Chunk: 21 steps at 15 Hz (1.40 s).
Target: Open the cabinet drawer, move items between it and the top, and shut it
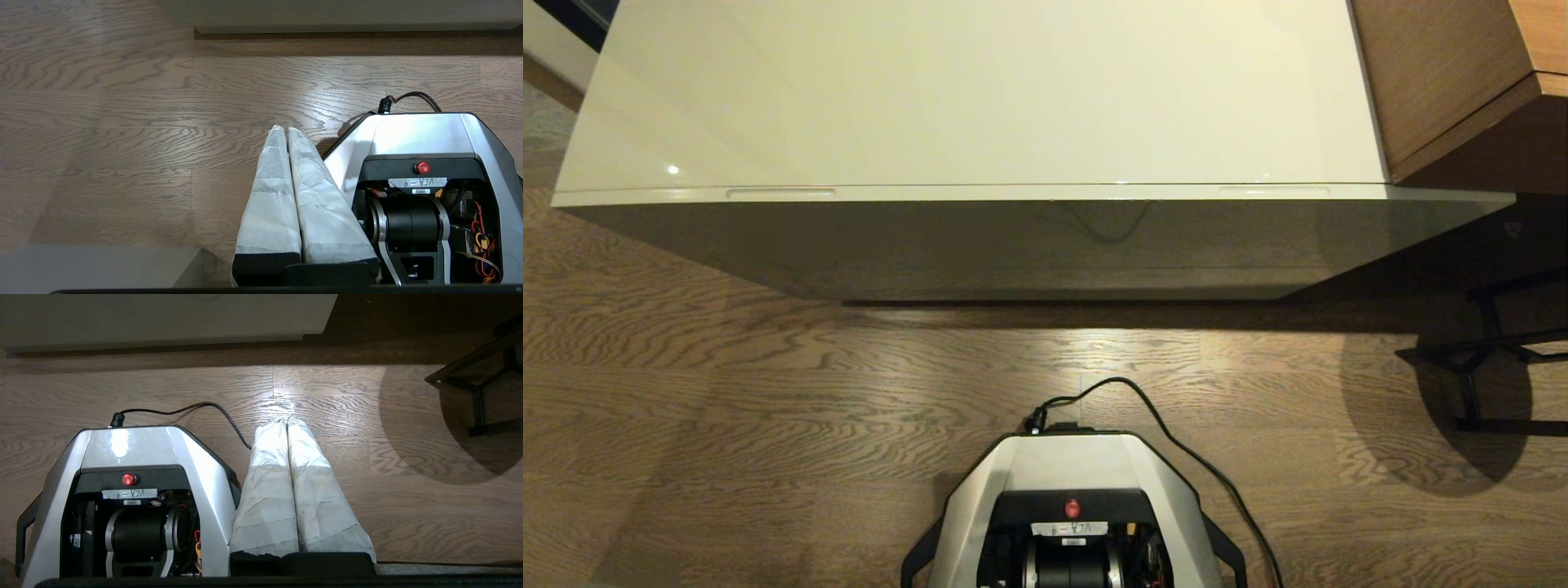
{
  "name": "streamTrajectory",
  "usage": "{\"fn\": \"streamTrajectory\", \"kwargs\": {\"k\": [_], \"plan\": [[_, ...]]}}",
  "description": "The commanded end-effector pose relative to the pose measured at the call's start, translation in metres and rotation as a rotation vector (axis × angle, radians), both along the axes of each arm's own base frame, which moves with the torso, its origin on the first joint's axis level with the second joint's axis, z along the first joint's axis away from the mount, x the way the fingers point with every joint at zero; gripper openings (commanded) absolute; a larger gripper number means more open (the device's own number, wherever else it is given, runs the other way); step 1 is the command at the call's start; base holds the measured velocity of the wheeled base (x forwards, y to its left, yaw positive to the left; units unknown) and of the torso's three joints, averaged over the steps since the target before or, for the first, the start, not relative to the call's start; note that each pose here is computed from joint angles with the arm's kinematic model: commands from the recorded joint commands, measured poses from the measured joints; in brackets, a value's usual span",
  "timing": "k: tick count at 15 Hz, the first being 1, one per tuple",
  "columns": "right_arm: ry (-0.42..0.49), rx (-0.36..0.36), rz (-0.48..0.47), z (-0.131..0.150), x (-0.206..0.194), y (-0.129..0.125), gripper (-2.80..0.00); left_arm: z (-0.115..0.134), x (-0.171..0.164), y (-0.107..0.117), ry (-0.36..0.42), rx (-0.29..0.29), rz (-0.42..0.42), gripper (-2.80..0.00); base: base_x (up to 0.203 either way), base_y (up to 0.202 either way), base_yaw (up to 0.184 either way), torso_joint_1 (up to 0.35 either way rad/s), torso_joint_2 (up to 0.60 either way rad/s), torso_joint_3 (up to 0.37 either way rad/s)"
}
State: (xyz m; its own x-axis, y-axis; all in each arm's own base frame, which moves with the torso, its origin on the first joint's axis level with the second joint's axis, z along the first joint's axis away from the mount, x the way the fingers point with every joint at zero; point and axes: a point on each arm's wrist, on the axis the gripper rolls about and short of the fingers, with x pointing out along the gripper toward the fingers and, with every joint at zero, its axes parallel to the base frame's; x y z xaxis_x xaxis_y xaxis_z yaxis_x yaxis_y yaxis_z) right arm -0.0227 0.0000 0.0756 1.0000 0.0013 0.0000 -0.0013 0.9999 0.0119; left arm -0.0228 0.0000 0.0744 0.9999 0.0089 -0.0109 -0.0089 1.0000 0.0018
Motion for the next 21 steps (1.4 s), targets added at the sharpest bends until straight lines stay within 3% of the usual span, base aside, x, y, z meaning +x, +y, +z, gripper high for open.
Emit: {"fn": "streamTrajectory", "kwargs": {"k": [1,21], "plan": [[0.002,0.000,-0.001,-0.0003,0.0002,0.0000,-2.80,0.0000,0.0001,0.0000,0.001,0.000,0.000,-2.80,0.000,0.000,0.000,0.000,0.00,0.000],[0.002,0.000,0.000,-0.0003,0.0002,0.0000,-2.80,0.0000,0.0001,0.0000,0.001,0.000,0.002,-2.80,0.000,0.000,0.000,0.000,0.00,0.000]]}}
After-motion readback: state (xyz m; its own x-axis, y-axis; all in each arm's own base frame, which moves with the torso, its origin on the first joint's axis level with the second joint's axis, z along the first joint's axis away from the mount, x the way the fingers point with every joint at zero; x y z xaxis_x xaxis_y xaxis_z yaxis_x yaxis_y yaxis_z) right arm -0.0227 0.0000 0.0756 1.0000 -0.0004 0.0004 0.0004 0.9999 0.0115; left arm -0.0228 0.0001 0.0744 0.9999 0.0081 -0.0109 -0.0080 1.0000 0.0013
